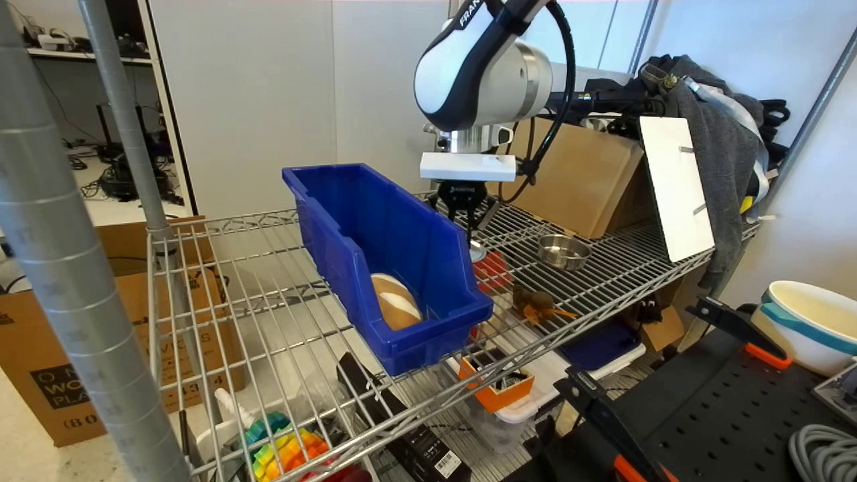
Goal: Remove the lid from the silver pot
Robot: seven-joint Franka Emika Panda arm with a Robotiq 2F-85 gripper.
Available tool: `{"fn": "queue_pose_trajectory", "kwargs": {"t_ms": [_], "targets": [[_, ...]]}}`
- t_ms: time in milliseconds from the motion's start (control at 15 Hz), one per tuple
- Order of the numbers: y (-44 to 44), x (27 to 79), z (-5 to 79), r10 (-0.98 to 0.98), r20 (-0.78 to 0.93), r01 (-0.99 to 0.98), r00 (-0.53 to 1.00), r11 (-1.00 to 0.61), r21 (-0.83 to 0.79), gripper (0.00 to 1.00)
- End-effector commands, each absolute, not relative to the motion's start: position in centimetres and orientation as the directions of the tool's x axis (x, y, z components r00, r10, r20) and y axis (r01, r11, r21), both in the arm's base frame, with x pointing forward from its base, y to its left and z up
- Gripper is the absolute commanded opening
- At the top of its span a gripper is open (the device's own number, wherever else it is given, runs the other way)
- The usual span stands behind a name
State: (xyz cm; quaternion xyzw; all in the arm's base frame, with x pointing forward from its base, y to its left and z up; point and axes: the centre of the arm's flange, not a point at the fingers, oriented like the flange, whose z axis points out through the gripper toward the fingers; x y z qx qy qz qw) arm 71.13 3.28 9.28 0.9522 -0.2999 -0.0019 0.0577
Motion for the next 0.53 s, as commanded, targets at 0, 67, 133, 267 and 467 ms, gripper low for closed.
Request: {"fn": "queue_pose_trajectory", "kwargs": {"t_ms": [0, 67, 133, 267, 467], "targets": [[3.1, 72.7, 10.1, -0.587, 0.020, -0.586, 0.810, -0.804, 0.100, 0.59], [3.1, 72.5, 10.7, -0.584, 0.014, -0.583, 0.811, -0.807, 0.093, 0.67], [3.1, 72.0, 11.8, -0.575, -0.007, -0.573, 0.818, -0.816, 0.085, 0.73], [3.4, 70.6, 14.5, -0.549, -0.042, -0.545, 0.835, -0.835, 0.075, 0.88], [3.3, 67.7, 19.3, -0.521, -0.097, -0.512, 0.848, -0.853, 0.101, 1.00]]}}
